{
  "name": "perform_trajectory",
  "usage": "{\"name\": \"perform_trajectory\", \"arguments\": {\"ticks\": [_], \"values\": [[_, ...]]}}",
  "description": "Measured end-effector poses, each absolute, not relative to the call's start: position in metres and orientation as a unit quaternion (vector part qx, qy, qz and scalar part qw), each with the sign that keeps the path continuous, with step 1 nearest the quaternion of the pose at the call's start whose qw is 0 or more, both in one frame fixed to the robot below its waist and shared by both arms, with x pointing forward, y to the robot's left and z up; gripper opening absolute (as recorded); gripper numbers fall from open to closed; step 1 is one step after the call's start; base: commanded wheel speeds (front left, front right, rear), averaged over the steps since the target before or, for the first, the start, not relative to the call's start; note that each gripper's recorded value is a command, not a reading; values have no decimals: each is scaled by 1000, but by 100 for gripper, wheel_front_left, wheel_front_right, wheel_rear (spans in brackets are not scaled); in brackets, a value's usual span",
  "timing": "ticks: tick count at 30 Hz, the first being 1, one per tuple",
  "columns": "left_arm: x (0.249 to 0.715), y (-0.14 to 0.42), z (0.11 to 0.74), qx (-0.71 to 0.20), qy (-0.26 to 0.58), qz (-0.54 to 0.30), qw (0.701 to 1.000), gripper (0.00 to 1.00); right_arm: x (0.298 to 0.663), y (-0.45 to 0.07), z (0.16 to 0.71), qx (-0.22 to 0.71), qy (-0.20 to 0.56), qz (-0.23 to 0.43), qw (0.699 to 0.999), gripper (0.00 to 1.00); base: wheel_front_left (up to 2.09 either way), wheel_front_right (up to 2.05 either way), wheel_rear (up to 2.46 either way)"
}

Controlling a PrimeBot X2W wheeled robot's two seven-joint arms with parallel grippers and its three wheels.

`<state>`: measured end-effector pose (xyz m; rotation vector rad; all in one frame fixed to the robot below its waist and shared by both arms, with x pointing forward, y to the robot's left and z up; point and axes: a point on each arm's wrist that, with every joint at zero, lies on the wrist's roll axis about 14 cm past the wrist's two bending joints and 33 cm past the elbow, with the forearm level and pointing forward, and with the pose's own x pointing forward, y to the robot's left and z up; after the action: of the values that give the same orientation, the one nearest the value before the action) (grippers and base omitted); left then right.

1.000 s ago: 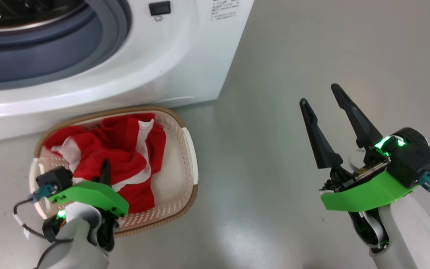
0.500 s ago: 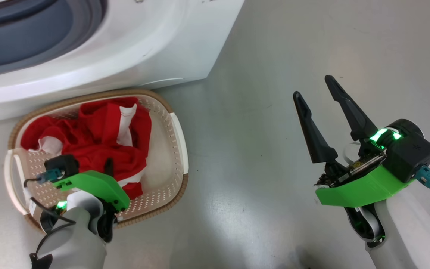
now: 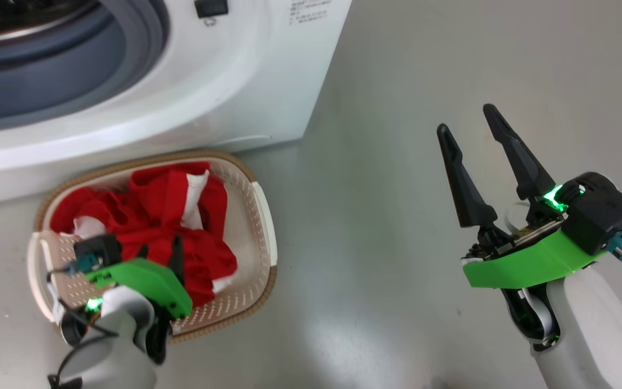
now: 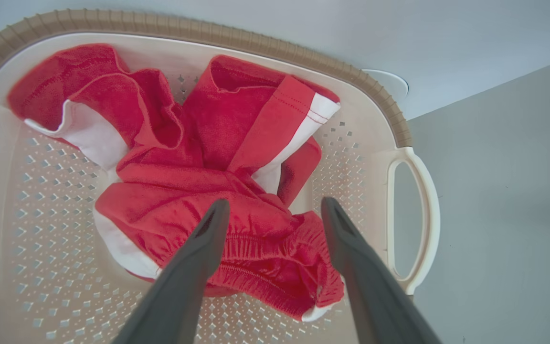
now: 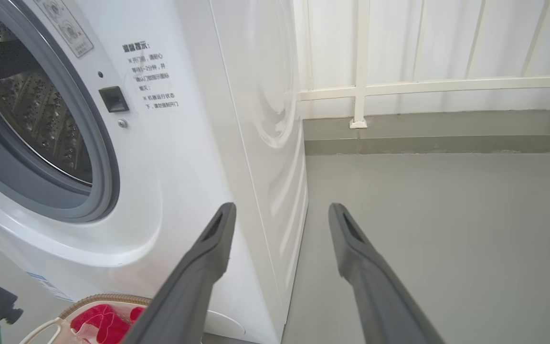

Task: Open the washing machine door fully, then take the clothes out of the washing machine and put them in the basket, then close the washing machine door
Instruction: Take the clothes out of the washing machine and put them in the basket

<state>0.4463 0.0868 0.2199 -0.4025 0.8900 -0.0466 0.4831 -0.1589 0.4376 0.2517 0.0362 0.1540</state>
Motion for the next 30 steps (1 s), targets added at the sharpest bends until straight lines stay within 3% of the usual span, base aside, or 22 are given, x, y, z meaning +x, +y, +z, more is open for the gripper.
{"name": "perform_trajectory", "arguments": {"ticks": [10, 16, 30], "values": [[437, 94, 262, -191, 373, -38, 907, 100, 461, -159, 461, 106, 4, 81, 991, 100, 0, 0, 0], [445, 98, 314, -194, 287, -56, 937, 100, 439, -160, 476, 93, -6, 85, 992, 100, 0, 0, 0], [436, 120, 414, -206, 127, -56, 969, 100, 399, -168, 502, 86, -31, 74, 993, 100, 0, 0, 0]]}}
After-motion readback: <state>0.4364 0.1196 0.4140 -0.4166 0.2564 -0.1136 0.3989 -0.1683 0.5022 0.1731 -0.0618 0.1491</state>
